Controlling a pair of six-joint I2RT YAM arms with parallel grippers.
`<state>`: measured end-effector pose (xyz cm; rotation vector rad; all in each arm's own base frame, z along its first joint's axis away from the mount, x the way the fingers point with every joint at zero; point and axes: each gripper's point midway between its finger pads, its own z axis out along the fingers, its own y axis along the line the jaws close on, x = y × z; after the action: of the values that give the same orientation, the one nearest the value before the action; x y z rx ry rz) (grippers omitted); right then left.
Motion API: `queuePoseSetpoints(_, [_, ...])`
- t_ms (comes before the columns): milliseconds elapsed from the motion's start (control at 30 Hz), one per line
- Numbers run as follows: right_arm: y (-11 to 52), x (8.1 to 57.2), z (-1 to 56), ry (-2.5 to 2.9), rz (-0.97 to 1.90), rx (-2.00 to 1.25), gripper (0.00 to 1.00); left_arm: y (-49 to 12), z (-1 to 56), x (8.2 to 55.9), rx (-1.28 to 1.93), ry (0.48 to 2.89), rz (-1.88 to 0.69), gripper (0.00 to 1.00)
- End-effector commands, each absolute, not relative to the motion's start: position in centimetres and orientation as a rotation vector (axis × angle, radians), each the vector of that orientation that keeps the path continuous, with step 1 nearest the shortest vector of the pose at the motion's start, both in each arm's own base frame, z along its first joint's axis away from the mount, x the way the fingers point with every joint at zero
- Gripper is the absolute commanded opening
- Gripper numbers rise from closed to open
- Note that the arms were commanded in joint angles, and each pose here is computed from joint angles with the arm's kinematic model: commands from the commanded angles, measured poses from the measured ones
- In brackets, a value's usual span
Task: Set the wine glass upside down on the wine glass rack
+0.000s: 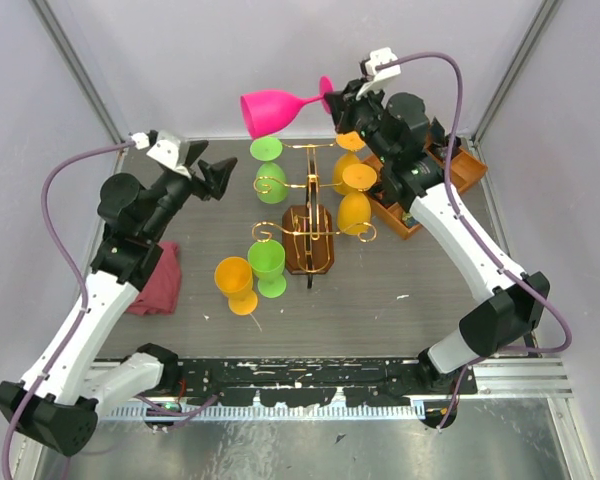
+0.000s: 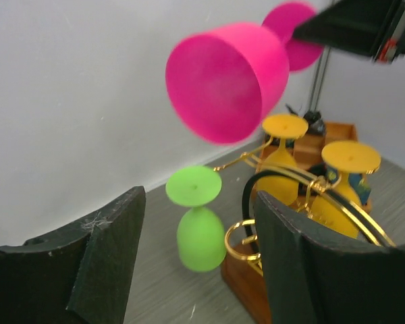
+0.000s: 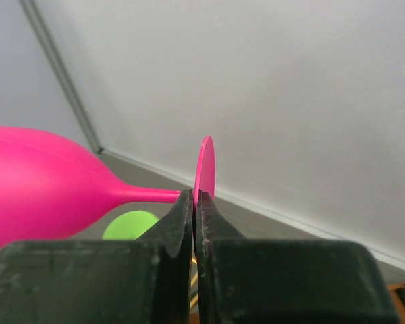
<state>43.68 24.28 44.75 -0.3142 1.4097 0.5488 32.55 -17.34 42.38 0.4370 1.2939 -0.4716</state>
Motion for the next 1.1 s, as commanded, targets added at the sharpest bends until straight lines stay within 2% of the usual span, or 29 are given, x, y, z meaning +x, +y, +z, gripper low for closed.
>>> queuePoseSetpoints(0, [21.0, 44.2, 49.7, 1.29, 0.308, -0.326, 0.01, -16.2, 38.6, 31.6, 0.547, 1.415, -0.35, 0.73])
queuePoseSetpoints(133, [21.0, 44.4, 50.3, 1.245, 0.195, -0.446, 0.01, -17.4, 41.4, 30.3, 0.634, 1.405, -0.417, 0.77])
queuePoseSetpoints(433, [22.4, 42.2, 50.0, 1.058, 0.012, -0.713, 0.01, -21.9, 48.4, 31.7, 0.782, 1.369, -0.605, 0.79])
queuePoseSetpoints(733, [25.1, 37.2, 50.4, 0.816, 0.094, -0.881, 0.01, -26.4, 47.6, 32.4, 0.945, 1.372, -0.859, 0.79])
queuePoseSetpoints(1067, [27.7, 34.2, 50.9, 0.674, 0.136, -0.993, 0.01, -27.5, 44.9, 34.5, 0.948, 1.438, -0.902, 0.77])
